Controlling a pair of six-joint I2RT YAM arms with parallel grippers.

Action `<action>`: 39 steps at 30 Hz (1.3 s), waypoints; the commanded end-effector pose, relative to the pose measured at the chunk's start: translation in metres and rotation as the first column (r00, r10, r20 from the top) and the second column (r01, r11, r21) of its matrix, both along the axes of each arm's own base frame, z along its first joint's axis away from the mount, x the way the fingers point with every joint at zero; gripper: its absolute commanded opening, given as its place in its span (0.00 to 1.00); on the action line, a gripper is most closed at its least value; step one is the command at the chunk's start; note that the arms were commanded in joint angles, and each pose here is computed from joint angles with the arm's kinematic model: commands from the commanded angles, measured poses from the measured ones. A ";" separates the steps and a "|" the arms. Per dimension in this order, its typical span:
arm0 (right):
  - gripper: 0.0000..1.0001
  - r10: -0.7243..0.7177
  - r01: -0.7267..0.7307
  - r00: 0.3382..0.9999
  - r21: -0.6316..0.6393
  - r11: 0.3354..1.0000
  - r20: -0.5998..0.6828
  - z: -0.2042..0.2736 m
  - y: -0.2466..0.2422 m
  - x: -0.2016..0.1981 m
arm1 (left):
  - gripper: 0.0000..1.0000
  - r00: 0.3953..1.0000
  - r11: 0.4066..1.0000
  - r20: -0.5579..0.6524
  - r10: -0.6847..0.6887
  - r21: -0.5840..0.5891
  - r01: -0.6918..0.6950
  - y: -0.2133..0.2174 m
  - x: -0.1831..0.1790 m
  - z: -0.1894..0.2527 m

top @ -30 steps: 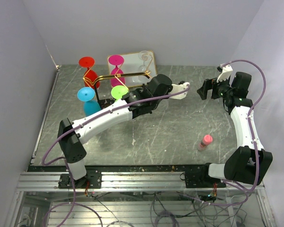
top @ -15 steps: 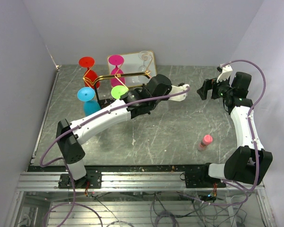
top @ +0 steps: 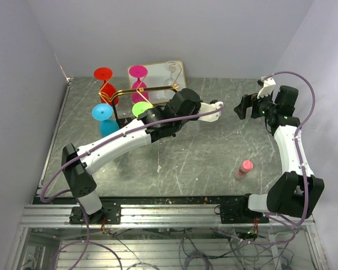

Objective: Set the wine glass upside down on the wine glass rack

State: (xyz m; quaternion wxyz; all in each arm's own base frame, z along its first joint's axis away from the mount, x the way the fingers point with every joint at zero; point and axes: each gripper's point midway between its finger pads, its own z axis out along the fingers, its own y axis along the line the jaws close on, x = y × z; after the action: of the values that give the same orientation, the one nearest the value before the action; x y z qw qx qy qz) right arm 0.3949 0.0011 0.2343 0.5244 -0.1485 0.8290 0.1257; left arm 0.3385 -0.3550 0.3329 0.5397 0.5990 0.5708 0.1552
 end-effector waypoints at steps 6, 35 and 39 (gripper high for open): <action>1.00 0.007 -0.007 1.000 0.004 1.000 -0.021 -0.008 -0.002 -0.001 | 0.07 0.999 0.998 0.033 -0.030 -0.049 0.031 0.004 -0.009 0.024; 1.00 0.021 -0.021 0.999 0.012 1.000 -0.041 -0.014 0.000 -0.001 | 0.07 0.993 0.996 0.100 0.061 0.064 -0.068 0.020 0.004 0.009; 1.00 0.024 -0.023 0.999 0.013 1.000 -0.042 -0.014 0.001 -0.001 | 0.07 0.993 0.994 0.098 0.061 0.084 -0.070 0.019 0.005 0.004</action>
State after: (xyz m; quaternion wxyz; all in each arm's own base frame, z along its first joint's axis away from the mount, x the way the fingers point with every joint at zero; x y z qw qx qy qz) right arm 0.3939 0.0037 0.2217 0.5064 -0.1494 0.8378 0.1389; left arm 0.3403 -0.3336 0.3263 0.5169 0.6111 0.5612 0.2108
